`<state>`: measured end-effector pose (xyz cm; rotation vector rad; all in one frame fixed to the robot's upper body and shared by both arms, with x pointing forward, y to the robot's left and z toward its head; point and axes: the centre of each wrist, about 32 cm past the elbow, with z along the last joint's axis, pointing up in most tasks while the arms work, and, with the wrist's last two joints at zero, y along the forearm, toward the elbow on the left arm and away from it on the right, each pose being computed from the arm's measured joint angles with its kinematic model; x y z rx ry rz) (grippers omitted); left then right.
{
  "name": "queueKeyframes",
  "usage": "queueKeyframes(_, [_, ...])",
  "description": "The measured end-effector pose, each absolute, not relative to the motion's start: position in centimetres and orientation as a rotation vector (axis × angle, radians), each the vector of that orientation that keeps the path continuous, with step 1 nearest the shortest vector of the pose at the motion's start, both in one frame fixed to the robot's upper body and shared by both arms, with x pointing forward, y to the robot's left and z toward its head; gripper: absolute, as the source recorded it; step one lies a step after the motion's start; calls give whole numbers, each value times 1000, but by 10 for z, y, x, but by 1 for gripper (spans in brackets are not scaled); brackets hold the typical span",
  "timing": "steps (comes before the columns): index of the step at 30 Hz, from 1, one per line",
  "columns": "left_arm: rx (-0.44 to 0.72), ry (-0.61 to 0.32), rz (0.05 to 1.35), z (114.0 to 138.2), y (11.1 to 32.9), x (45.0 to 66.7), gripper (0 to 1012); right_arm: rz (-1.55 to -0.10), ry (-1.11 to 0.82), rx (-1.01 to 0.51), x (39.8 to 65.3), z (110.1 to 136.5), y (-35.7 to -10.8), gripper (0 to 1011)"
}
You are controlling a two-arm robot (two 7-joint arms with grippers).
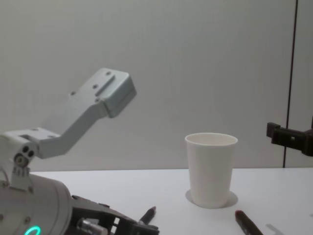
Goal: Place the pen into the pen holder.
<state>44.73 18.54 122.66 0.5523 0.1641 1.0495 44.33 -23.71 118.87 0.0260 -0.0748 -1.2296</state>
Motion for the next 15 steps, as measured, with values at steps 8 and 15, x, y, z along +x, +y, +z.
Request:
queueKeyframes(8, [569, 166, 1041, 1224, 181, 451, 1001, -1230, -75, 26, 443, 1189, -237, 1002])
queueKeyframes(15, [593, 170, 1043, 1221, 177, 456, 1001, -1230, -75, 26, 443, 1189, -237, 1002])
